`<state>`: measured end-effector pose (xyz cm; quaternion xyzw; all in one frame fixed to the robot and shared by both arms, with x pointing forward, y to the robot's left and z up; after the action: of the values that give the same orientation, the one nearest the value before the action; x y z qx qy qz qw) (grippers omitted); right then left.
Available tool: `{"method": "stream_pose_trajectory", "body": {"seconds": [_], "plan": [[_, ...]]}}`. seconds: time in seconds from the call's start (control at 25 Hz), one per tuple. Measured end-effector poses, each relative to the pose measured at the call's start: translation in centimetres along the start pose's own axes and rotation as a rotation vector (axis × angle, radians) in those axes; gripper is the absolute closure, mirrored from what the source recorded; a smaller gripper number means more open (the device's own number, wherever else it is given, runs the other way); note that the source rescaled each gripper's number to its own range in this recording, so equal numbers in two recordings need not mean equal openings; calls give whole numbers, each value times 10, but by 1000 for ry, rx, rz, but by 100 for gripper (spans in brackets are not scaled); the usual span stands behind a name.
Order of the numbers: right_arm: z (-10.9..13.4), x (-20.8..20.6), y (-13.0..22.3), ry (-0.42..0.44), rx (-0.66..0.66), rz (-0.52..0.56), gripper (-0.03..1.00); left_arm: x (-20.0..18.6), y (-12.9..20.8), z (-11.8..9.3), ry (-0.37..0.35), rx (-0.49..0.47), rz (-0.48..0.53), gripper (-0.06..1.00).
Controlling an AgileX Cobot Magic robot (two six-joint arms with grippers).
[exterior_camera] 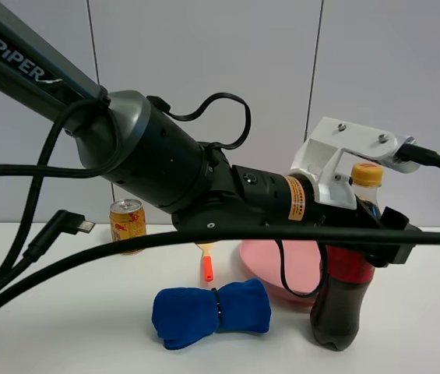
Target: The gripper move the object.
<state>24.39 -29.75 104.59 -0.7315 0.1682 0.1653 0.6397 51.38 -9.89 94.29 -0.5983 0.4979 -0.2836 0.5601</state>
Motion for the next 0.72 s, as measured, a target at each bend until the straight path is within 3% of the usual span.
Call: {"method": "stream_pose_trajectory", "body": {"seconds": [0.24,0.4,0.72], "plan": [[0,0,0,0,0,0,-3,-6,-14,-17,-40,27,58,11],[0,0,0,0,0,0,-3,-14,-23,-15,-96,82,108,-2],[0,0,0,0,0,0,-3,-28,-42,-15,-169,130,151,-5]]}}
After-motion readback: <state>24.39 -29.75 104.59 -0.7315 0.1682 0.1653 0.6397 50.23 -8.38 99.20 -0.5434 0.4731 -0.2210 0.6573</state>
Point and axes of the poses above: a point on each arm's last joint axis where the gripper is mounted, x pointing out along that axis toward the gripper, z along the wrist's bending axis when the last joint is at zero, y = z × x, the point moved 1 cm from there along x, pointing out along that axis toward the gripper, and after that the axes turned 10 degrees about -x, right-handed, at the moved point
